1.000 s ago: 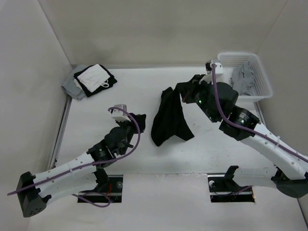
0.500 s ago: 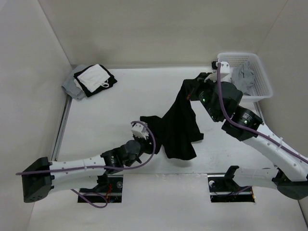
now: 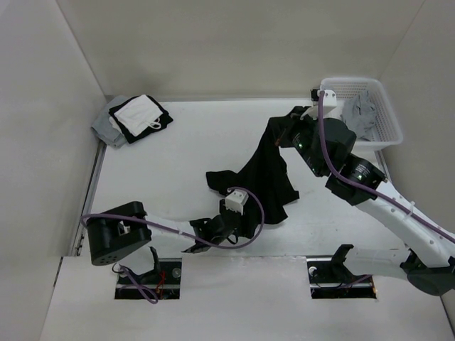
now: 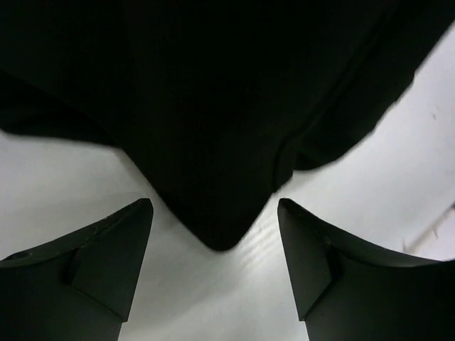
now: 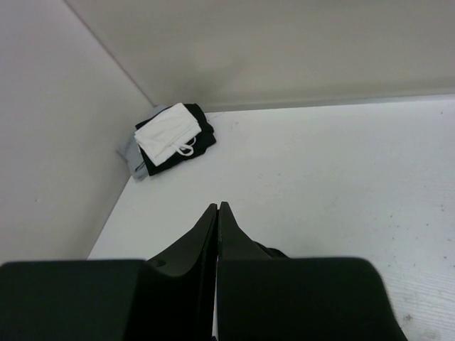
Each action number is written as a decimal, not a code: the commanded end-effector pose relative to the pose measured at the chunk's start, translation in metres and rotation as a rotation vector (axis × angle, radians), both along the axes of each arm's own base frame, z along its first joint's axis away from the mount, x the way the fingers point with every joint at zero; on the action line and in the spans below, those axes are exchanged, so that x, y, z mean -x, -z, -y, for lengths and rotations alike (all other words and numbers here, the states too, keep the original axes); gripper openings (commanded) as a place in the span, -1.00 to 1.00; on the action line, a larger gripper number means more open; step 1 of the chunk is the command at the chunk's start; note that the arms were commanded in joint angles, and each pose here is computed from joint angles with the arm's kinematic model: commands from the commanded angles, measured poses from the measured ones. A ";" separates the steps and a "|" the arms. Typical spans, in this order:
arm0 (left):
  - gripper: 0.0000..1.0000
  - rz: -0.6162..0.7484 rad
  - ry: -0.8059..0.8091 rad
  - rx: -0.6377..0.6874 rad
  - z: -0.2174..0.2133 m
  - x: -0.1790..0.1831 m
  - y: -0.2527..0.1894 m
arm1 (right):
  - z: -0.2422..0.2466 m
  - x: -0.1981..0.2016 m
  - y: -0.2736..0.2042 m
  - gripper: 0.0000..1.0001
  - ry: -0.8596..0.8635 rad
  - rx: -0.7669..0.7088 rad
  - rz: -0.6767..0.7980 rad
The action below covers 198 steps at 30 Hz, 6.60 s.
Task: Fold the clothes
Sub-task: Flatten the tank top out
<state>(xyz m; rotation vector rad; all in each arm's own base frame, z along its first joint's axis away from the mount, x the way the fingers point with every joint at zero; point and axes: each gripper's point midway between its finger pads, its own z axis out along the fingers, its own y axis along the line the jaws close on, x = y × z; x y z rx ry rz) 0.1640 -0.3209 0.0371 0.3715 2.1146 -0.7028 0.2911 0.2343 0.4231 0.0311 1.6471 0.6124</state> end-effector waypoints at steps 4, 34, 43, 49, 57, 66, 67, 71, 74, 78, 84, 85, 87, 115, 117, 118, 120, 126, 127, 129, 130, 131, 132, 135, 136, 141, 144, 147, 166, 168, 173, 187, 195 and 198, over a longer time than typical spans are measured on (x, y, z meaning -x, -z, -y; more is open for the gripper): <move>0.33 0.102 -0.081 0.111 0.025 -0.039 -0.032 | 0.004 0.002 -0.014 -1.00 -0.017 -0.065 0.046; -0.78 0.358 -0.008 0.564 -0.114 0.054 -0.369 | 0.046 0.138 -0.064 -0.97 -0.181 -0.143 0.110; -0.75 0.357 -0.275 0.368 -0.110 -0.010 -0.262 | 0.009 -0.046 0.073 -0.96 -0.083 -0.039 -0.166; -0.71 0.300 -0.361 0.303 -0.103 -0.131 -0.194 | 0.029 -0.204 0.146 -0.96 0.088 0.005 -0.343; 0.10 0.180 -0.563 0.502 -0.160 -0.289 -0.192 | 0.046 -0.258 0.128 0.13 0.164 -0.097 -0.307; -0.18 0.092 -0.493 0.325 -0.130 -0.176 -0.128 | 0.006 -0.052 0.259 -0.97 0.022 -0.005 -0.468; -0.23 0.057 -0.492 0.287 -0.132 -0.159 -0.109 | 0.003 -0.025 0.275 -0.97 0.000 0.034 -0.502; -0.29 -0.042 -0.509 0.220 -0.150 -0.111 -0.064 | 0.001 0.068 0.319 -0.60 -0.067 0.059 -0.628; -0.24 -0.095 -0.525 0.220 -0.160 -0.093 -0.047 | 0.001 0.106 0.330 -0.27 -0.082 -0.013 -0.688; -0.12 -0.137 -0.516 0.192 -0.161 -0.083 -0.028 | -0.008 0.121 0.344 -0.16 -0.104 -0.049 -0.724; -0.06 -0.160 -0.450 0.199 -0.146 -0.086 -0.022 | -0.002 0.096 0.353 -0.35 -0.038 -0.043 -0.703; -0.08 -0.167 -0.441 0.199 -0.143 -0.087 -0.021 | 0.001 0.091 0.354 -0.39 -0.025 -0.053 -0.701; -0.15 -0.179 -0.436 0.195 -0.141 -0.088 -0.018 | 0.000 0.086 0.355 -0.46 -0.030 -0.061 -0.703; -0.92 -0.046 -0.423 0.296 -0.154 -0.084 -0.116 | 0.012 0.096 0.300 -1.00 -0.104 -0.052 -0.626; -0.91 -0.044 -0.424 0.292 -0.160 -0.076 -0.129 | 0.024 0.104 0.281 -1.00 -0.101 -0.044 -0.604; -0.91 -0.042 -0.421 0.288 -0.162 -0.072 -0.135 | 0.031 0.108 0.273 -1.00 -0.098 -0.040 -0.595; -0.91 -0.048 -0.414 0.277 -0.167 -0.062 -0.143 | 0.043 0.117 0.255 -1.00 -0.096 -0.038 -0.574; -0.88 -0.078 -0.513 0.160 -0.198 -0.049 -0.125 | 0.061 0.138 0.239 -1.00 -0.105 -0.057 -0.580; -0.89 -0.081 -0.541 0.146 -0.202 -0.052 -0.123 | 0.065 0.138 0.238 -1.00 -0.094 -0.068 -0.566; -0.90 -0.041 -0.585 0.182 -0.206 -0.063 -0.135 | 0.069 0.132 0.230 -1.00 -0.073 -0.087 -0.525; -0.91 -0.021 -0.570 0.220 -0.200 -0.068 -0.145 | 0.068 0.128 0.225 -1.00 -0.069 -0.093 -0.508; -0.91 -0.006 -0.542 0.257 -0.191 -0.075 -0.157 | 0.063 0.120 0.218 -1.00 -0.075 -0.091 -0.484; -0.91 0.002 -0.521 0.282 -0.183 -0.083 -0.168 | 0.055 0.111 0.210 -1.00 -0.085 -0.091 -0.461; -0.92 0.050 -0.504 0.352 -0.165 -0.120 -0.202 | 0.021 0.072 0.173 -1.00 -0.138 -0.086 -0.367; -0.93 0.075 -0.516 0.378 -0.163 -0.136 -0.217 | 0.016 0.050 0.155 -1.00 -0.127 -0.076 -0.313; -0.94 0.180 -0.573 0.587 -0.170 -0.222 -0.313 | 0.026 -0.058 0.007 -1.00 -0.066 -0.174 -0.057; -0.93 0.260 -0.538 0.707 -0.180 -0.250 -0.395 | 0.035 -0.068 -0.091 -1.00 -0.095 -0.235 0.078; -0.92 0.338 -0.511 0.751 -0.200 -0.245 -0.452 | 0.041 -0.050 -0.142 -1.00 -0.122 -0.250 0.162; -0.34 -0.217 -0.719 0.499 -0.236 -0.095 -0.066 | 0.036 0.077 0.322 -0.96 -0.076 -0.157 -0.646; -0.20 -0.236 -0.766 0.458 -0.245 -0.087 -0.052 | 0.040 0.085 0.344 -0.79 -0.043 -0.139 -0.700; -0.16 -0.194 -0.811 0.367 -0.252 -0.085 -0.054 | 0.051 0.084 0.339 -0.25 0.021 -0.143 -0.667; -0.72 -0.254 -0.922 -0.045 -0.257 -0.051 -0.033 | 0.053 0.083 0.334 -0.22 0.028 -0.081 -0.654; -0.42 -0.364 -0.928 -0.090 -0.253 -0.036 -0.013 | 0.043 0.080 0.320 -0.22 -0.013 -0.109 -0.605; -0.31 -0.366 -0.897 -0.081 -0.246 -0.042 -0.010 | 0.040 0.078 0.315 -0.22 -0.028 -0.118 -0.587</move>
